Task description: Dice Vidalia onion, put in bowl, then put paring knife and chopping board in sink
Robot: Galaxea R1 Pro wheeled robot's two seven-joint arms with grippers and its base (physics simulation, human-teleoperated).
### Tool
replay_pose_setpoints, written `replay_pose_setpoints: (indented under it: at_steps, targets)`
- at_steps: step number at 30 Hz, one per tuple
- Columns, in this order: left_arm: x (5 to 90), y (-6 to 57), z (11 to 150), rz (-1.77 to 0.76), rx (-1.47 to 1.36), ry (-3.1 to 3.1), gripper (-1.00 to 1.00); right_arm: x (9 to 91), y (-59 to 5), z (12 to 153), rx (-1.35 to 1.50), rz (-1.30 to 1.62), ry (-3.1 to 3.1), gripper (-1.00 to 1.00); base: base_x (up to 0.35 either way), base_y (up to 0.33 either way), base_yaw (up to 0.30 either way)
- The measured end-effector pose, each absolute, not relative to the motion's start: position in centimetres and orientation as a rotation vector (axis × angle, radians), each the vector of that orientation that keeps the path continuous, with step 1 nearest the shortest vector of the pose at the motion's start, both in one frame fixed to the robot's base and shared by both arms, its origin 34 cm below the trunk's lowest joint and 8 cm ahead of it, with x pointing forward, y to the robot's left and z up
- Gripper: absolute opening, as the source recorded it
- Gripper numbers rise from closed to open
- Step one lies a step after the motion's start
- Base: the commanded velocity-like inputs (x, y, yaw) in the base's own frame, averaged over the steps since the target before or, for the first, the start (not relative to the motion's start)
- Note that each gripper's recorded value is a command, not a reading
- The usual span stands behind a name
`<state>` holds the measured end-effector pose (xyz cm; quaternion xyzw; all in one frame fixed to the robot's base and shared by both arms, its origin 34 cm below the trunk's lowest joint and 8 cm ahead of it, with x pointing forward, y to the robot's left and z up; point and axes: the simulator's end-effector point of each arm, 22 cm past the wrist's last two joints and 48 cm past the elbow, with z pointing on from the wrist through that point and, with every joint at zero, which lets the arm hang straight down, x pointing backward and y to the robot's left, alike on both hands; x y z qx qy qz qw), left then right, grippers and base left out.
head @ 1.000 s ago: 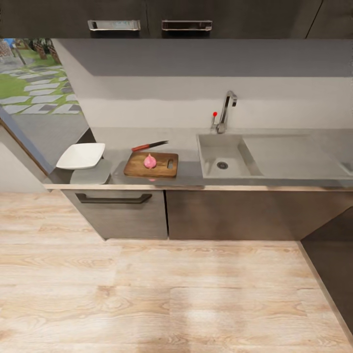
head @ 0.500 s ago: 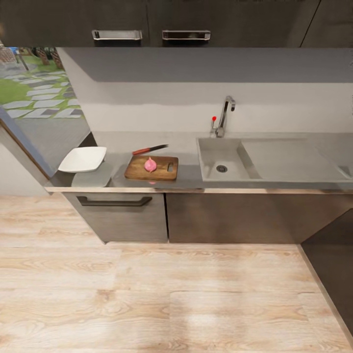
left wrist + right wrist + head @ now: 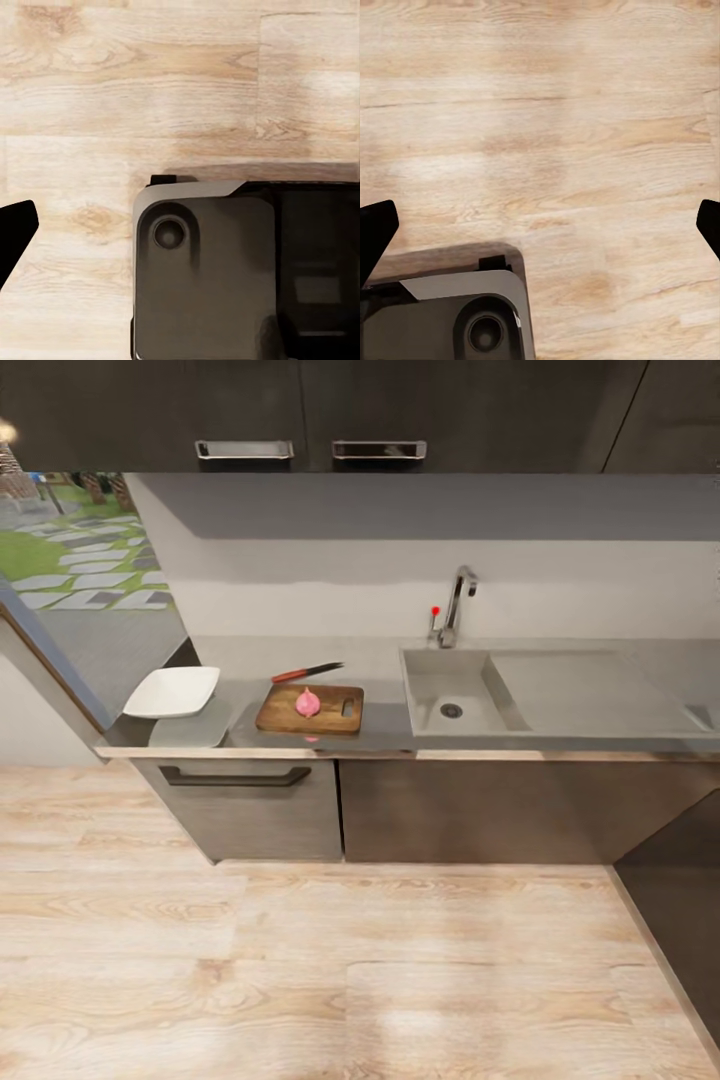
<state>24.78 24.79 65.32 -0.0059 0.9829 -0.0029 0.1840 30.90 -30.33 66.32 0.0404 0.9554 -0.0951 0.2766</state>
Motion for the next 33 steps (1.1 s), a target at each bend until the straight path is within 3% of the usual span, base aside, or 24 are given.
replay_pose_setpoints:
  at_steps: [19, 33]
  targets:
    - [25.8, 24.9, 65.8, -0.006, -0.016, 2.741, 1.00, 31.9, -30.3, 67.0, 0.110, -0.251, 2.535, 1.00, 0.017, 0.011, 0.000]
    - [26.5, 24.9, 66.1, -0.007, -0.016, 2.720, 1.00, 32.7, -30.3, 67.4, 0.112, -0.248, 2.513, 1.00, 0.176, 0.167, 0.000]
